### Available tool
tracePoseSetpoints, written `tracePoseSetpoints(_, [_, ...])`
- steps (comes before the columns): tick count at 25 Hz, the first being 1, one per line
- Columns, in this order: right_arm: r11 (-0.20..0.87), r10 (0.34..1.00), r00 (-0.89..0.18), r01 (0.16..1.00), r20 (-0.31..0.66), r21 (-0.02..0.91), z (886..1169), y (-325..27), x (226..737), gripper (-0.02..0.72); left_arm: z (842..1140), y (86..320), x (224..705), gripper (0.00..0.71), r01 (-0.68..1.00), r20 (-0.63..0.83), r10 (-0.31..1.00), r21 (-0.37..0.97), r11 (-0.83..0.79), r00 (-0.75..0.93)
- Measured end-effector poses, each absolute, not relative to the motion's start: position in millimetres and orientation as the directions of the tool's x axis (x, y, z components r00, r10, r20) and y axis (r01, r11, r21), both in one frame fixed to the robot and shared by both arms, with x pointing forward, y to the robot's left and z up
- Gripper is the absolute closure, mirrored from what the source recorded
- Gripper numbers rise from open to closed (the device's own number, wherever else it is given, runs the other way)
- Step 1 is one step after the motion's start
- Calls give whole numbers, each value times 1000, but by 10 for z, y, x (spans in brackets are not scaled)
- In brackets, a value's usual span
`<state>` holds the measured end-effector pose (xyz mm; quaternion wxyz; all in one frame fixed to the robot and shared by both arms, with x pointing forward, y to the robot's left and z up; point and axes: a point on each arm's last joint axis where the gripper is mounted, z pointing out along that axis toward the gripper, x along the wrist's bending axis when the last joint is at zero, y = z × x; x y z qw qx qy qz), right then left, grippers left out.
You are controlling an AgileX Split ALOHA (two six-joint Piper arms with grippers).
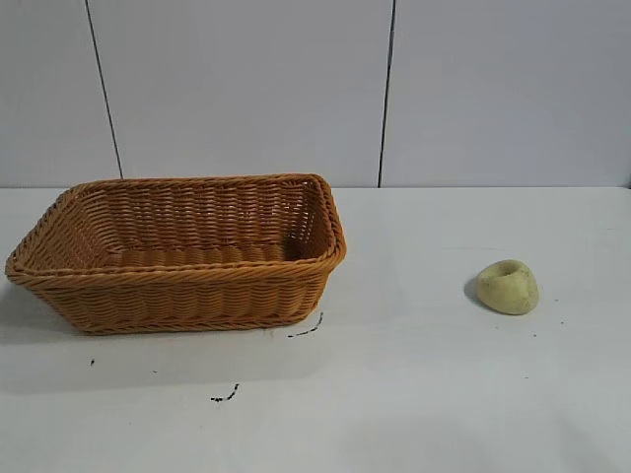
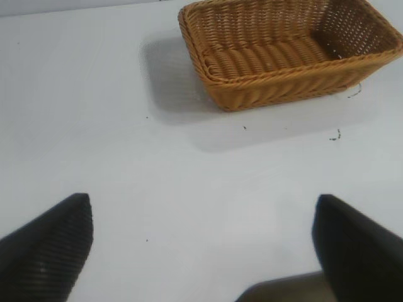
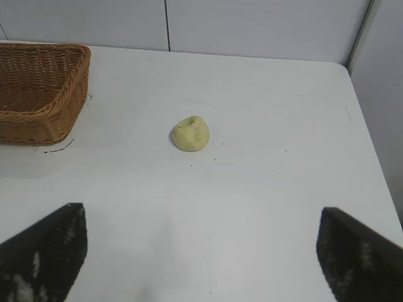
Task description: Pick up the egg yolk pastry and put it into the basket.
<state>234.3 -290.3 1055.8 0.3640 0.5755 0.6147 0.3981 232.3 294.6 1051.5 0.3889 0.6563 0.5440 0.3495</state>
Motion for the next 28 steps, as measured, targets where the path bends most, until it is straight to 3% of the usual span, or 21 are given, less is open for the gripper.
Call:
tracePoseSetpoints(15, [22,997,-71,419,8,908,10558,-2905,2345,14,10515,2946,2323,15,442,36,986,891,-106,164])
tracePoseSetpoints(21, [20,997,-71,581,25,813,10712,-2910,2653,14,10515,2946,2323,15,442,36,986,891,-106,164])
tracePoseSetpoints(28, [12,997,-56,811,57,585,10809,-2927,3505,14,10515,2946,2323,15,442,36,986,891,-106,164])
